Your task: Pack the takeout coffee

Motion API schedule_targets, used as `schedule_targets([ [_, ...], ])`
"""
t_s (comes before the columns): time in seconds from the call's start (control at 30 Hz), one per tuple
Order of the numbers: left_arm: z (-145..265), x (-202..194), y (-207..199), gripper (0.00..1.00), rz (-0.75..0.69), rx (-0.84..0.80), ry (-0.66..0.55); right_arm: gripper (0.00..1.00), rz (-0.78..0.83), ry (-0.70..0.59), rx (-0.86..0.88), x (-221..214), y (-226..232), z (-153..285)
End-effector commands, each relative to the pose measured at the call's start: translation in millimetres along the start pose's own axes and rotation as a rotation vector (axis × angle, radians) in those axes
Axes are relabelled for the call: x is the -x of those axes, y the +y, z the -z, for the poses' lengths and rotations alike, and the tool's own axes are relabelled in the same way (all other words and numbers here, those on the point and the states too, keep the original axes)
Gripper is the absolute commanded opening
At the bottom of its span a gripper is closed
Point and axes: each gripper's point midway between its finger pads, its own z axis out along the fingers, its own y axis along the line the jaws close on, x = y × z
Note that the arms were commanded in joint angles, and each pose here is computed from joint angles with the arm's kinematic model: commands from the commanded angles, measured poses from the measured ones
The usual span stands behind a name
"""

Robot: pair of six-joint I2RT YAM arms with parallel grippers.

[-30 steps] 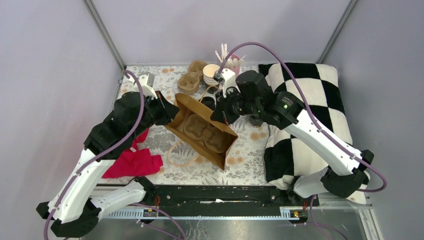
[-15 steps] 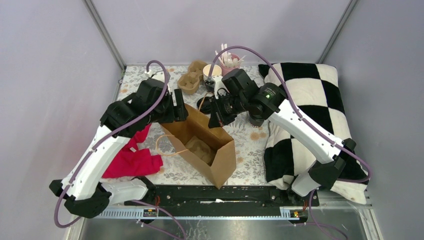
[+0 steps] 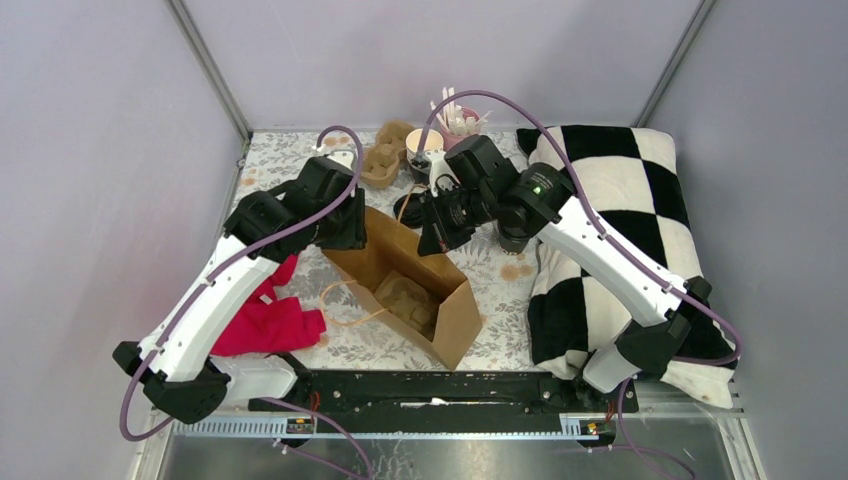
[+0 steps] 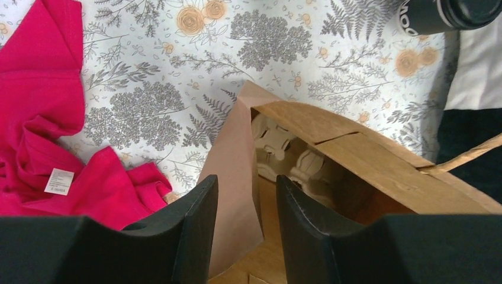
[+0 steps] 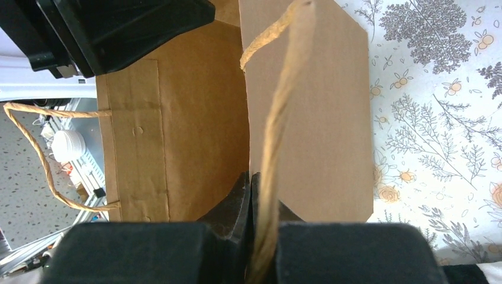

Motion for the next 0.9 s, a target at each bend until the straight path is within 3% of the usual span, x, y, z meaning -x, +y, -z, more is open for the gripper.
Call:
schedule_targets([
  [0.0,-1.3,-4.5,8.2,0.46,-0.037,0.034,0.013,0.00,0.033,-0.028,0.016,13.2,2.4,6.2],
  [0.1,-5.4,-6.3,13.4,0.45,-0.047,0.068,0.022,0.00,0.043,-0.036,0.021,17.7,2.7,6.8],
  [0.37,-1.3,8.6,17.0,0.08,-0.019,0.105,-0.027,0.11,0.065,-0.040,-0.036,23.7,-6.9,9.8],
  [0.47,-0.7,6.3,17.2,0.00,-0.001,0.101,-0.028,0.33,0.077,-0.043,-0.085,25.1,-14.0,14.9],
  [0.63,1.2,-1.1,11.6,0.00,0.012,0.059,-0.006,0.66,0.087,-0.085,-0.130,42.3,-5.2,48.3],
  [0.77,1.0,-7.9,9.7,0.00,0.008,0.034,0.008,0.99,0.065,-0.228,-0.142,66.7,10.0,88.1],
  [0.87,1.5,-12.0,8.5,0.00,0.007,0.025,0.027,1.00,0.032,-0.367,-0.139,83.8,19.2,117.9],
])
